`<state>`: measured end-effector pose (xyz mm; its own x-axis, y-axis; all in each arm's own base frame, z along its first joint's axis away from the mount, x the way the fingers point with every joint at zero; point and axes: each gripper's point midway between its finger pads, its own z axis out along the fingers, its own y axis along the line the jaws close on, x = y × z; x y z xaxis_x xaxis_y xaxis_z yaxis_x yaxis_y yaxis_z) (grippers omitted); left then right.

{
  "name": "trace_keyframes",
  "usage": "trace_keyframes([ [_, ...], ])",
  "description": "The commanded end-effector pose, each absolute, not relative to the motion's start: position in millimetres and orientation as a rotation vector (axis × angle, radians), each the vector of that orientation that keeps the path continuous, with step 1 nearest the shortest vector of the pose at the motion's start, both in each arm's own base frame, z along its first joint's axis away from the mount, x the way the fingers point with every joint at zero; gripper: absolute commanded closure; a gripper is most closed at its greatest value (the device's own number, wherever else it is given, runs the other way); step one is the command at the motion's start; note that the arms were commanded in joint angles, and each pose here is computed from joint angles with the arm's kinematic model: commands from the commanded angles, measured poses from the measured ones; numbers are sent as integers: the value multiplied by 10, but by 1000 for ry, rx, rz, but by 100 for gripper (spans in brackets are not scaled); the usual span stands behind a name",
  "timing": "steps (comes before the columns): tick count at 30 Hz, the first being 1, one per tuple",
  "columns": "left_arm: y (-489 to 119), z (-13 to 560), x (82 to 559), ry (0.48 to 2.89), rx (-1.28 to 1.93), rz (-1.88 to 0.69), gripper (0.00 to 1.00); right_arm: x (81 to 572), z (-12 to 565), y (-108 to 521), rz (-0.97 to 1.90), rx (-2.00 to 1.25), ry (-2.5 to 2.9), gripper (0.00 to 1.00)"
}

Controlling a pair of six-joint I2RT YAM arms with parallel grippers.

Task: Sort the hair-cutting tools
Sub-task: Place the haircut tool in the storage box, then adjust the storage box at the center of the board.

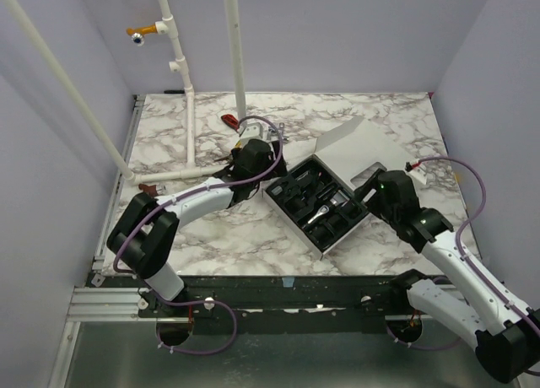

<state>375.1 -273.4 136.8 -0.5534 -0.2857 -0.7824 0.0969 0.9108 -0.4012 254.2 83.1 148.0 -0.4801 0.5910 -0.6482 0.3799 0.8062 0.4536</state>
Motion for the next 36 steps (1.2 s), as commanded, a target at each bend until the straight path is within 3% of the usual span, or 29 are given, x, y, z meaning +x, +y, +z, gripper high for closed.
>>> trace_keyframes([
  [1,-2600,913,3703,2205,-84,-465,2,2549,1511,558,200,880,2038,17],
  [8,-2757,752,3714,2221,-35,-546,2,2456,1261,469,139,1007,2060,12],
  [12,-2868,720,3648,2202,9,-639,8,2438,1035,452,100,1066,2075,11],
  [23,-2922,662,3158,2131,-19,-931,43,2772,779,264,-45,1053,2018,11],
  [36,-2987,612,2338,2156,66,-995,39,3336,926,744,184,666,2121,9],
])
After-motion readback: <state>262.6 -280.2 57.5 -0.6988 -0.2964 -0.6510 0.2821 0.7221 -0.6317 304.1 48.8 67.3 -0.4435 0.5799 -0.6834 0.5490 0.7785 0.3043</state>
